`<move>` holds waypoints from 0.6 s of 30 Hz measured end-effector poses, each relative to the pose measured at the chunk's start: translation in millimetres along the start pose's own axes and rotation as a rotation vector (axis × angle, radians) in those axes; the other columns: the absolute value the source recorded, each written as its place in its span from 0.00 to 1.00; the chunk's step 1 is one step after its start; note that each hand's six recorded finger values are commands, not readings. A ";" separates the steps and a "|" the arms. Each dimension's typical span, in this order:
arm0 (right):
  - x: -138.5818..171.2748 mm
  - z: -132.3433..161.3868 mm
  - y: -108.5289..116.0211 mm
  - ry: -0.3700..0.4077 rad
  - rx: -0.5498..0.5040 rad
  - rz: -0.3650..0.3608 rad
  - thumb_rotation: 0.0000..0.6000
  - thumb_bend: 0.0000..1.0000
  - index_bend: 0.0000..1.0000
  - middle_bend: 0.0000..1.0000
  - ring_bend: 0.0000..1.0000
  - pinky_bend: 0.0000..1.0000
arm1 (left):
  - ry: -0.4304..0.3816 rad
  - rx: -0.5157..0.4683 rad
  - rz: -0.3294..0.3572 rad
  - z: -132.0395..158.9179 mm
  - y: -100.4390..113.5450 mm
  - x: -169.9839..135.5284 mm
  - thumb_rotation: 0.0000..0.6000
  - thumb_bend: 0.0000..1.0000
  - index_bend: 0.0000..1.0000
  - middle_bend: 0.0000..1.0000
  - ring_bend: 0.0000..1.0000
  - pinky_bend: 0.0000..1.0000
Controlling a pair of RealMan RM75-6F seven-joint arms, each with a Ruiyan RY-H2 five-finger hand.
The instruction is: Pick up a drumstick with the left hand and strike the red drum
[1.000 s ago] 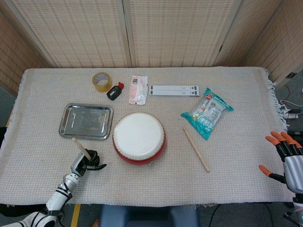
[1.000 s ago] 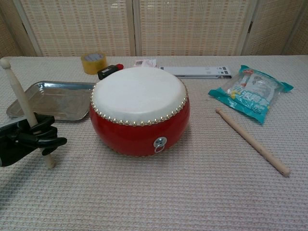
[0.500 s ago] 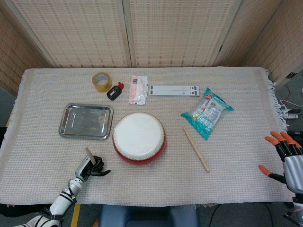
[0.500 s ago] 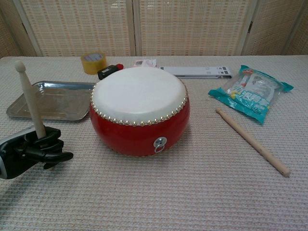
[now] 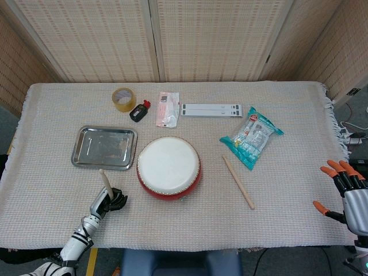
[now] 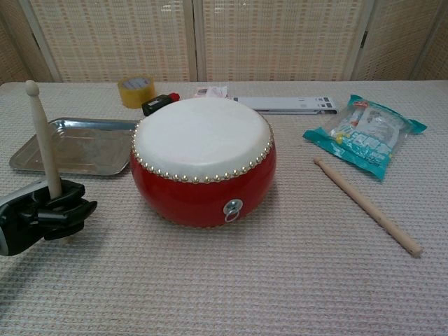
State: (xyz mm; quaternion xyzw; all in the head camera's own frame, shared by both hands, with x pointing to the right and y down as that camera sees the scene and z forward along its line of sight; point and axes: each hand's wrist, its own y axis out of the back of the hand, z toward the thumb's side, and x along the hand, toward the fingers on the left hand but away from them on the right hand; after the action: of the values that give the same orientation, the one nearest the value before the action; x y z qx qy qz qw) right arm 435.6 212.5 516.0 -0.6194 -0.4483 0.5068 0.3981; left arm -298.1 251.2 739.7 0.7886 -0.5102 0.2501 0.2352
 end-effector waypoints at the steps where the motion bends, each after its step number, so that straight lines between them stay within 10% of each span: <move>1: -0.1 0.1 0.0 0.001 0.000 -0.001 1.00 0.08 0.24 0.14 0.08 0.22 | -0.002 0.009 0.001 0.5 0.5 -0.1 1.00 0.77 1.00 1.00 1.00 1.00; 18: -10.3 -1.8 7.5 0.007 0.016 -0.027 1.00 0.08 0.24 0.14 0.08 0.22 | -0.133 0.552 0.073 87.1 63.9 -1.5 1.00 0.81 1.00 1.00 1.00 1.00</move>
State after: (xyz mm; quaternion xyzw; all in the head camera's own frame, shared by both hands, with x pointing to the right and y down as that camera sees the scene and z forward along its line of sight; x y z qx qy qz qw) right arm 437.6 200.4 512.0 -0.6118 -0.4513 0.5027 0.4115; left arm -344.1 174.2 679.5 0.8185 -0.4652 0.3355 -0.0317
